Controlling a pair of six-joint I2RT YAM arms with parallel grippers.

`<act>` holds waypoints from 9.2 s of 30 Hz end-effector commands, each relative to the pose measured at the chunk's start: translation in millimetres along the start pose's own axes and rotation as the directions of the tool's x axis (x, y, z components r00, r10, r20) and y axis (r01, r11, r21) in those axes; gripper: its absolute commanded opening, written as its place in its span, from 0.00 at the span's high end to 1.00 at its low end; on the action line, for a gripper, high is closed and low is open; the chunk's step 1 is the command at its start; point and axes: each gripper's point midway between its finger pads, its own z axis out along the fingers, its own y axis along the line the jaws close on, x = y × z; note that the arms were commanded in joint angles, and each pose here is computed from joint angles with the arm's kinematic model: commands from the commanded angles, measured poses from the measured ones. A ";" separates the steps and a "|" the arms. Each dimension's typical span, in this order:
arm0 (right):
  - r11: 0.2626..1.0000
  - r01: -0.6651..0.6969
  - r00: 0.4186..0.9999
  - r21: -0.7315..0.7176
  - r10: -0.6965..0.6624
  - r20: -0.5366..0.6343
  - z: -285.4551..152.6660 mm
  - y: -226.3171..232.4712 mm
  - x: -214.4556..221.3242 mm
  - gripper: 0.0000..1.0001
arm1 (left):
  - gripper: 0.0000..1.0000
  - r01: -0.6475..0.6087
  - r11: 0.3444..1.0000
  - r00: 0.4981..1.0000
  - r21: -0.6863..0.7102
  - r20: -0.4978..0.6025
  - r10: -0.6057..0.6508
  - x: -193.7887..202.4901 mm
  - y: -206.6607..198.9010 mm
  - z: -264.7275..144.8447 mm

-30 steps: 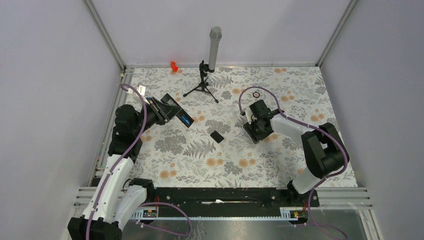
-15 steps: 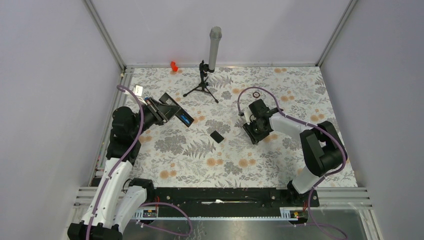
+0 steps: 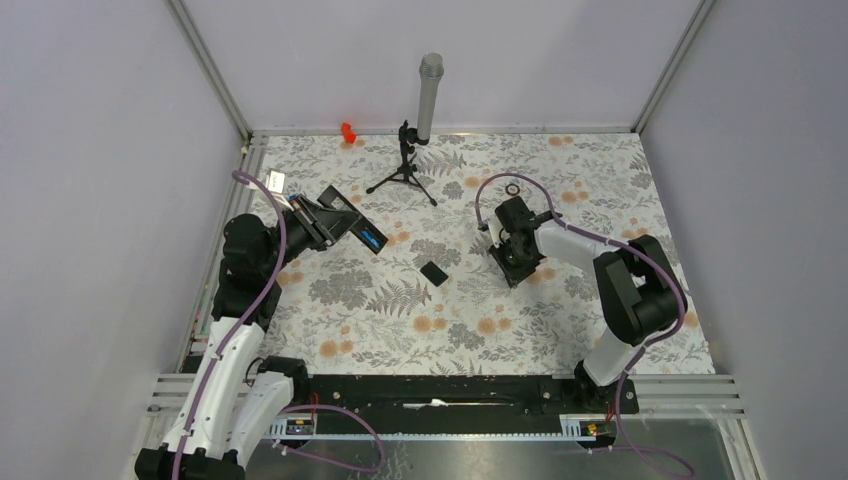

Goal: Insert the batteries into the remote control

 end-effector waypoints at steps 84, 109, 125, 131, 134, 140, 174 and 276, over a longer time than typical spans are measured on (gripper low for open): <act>0.919 0.043 0.517 -0.391 0.314 0.796 -274.1 197.9 -176.6 0.12 | 1.00 0.399 0.893 0.905 0.208 -0.244 -0.348 46.0 -17.8 42.8; 0.563 -0.003 0.254 -0.827 0.800 0.544 -309.5 178.0 -204.1 0.13 | 1.00 0.649 0.707 0.761 0.283 -0.212 -0.613 -18.5 -30.0 33.8; 0.448 0.167 0.357 -0.878 0.803 0.477 -313.7 210.6 -203.2 0.42 | 1.00 0.755 0.592 0.653 0.280 -0.242 -0.718 -17.7 -26.8 29.1; 0.436 0.196 0.378 -0.878 0.793 0.478 -314.0 216.1 -200.9 0.43 | 1.00 0.759 0.589 0.648 0.276 -0.237 -0.724 -17.7 -26.0 28.8; 0.432 0.200 0.395 -0.879 0.786 0.476 -311.2 219.3 -200.8 0.49 | 1.00 0.757 0.590 0.650 0.280 -0.236 -0.722 -19.0 -27.6 28.4; 0.442 0.192 0.416 -0.876 0.772 0.481 -303.6 222.1 -201.9 0.56 | 1.00 0.752 0.596 0.656 0.281 -0.234 -0.718 -19.5 -29.2 27.4; 0.449 0.128 0.439 -0.884 0.774 0.456 -282.6 221.7 -205.8 0.46 | 1.00 0.727 0.628 0.685 0.279 -0.219 -0.695 -18.6 -32.6 24.2; 0.983 0.169 0.967 0.071 -0.179 0.183 21.3 125.2 -102.8 0.21 | 1.00 0.163 0.927 0.978 -0.337 0.181 -0.107 -27.8 61.9 -18.8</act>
